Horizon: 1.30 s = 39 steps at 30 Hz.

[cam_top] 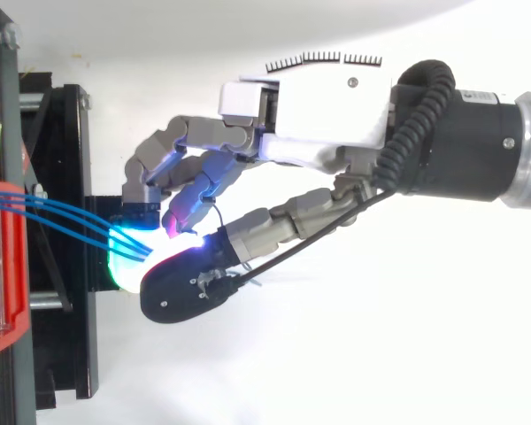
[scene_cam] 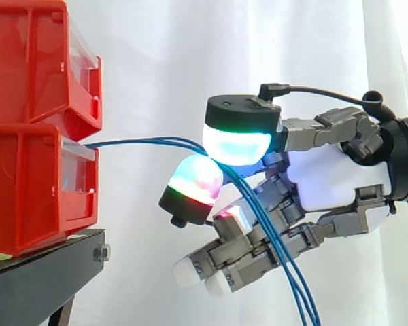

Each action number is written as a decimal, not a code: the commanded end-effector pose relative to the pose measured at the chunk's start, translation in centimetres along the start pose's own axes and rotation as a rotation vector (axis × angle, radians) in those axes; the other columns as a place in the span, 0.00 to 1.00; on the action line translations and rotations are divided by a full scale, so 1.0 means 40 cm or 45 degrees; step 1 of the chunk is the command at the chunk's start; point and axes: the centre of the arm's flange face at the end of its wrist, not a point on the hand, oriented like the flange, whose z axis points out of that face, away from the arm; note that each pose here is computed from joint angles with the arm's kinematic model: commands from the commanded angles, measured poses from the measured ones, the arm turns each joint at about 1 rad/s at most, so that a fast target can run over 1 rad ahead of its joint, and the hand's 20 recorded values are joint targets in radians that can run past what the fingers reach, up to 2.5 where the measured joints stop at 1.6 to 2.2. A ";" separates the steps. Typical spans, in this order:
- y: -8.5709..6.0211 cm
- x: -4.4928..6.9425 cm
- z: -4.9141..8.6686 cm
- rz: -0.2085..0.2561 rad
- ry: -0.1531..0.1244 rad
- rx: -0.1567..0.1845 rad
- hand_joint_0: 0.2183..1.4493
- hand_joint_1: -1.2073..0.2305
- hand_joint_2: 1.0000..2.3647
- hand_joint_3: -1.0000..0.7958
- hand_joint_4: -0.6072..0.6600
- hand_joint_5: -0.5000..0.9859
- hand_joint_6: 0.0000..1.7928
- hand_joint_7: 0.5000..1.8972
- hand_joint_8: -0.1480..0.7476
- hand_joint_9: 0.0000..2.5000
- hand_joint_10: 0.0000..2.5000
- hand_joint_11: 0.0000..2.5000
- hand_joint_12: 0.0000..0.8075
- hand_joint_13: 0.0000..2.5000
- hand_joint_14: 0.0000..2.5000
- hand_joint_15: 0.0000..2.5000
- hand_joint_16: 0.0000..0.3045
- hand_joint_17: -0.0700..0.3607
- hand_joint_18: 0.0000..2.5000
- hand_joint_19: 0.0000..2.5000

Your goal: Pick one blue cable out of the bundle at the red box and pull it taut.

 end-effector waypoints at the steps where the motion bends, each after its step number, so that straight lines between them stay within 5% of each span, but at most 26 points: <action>1: 0.014 0.000 -0.008 0.007 0.005 0.046 0.43 0.23 0.01 0.34 0.53 0.19 0.53 0.28 0.53 0.37 0.00 0.44 0.47 0.19 0.00 0.09 0.17 0.43 0.17 0.03; 8: 0.014 0.000 -0.012 0.041 0.005 0.063 0.45 0.23 0.00 0.28 0.56 0.19 0.53 0.26 0.52 0.37 0.00 0.43 0.47 0.21 0.00 0.09 0.16 0.42 0.21 0.03; 16: 0.015 0.000 -0.010 0.044 0.004 0.058 0.24 0.28 0.00 0.28 0.59 0.19 0.53 0.25 0.56 0.38 0.00 0.44 0.50 0.21 0.00 0.11 0.18 0.44 0.21 0.06; 20: 0.015 0.000 -0.010 0.044 0.004 0.058 0.22 0.32 0.00 0.28 0.59 0.20 0.52 0.25 0.57 0.38 0.00 0.44 0.51 0.22 0.00 0.11 0.18 0.45 0.21 0.07; 32: 0.015 0.003 -0.010 0.043 0.008 0.057 0.35 0.34 0.01 0.37 0.52 0.21 0.52 0.34 0.55 0.40 0.00 0.44 0.47 0.23 0.00 0.11 0.16 0.42 0.22 0.07; 39: 0.015 0.003 -0.010 0.043 0.008 0.057 0.43 0.27 0.00 0.28 0.49 0.21 0.52 0.31 0.55 0.40 0.00 0.44 0.47 0.24 0.00 0.11 0.16 0.42 0.24 0.04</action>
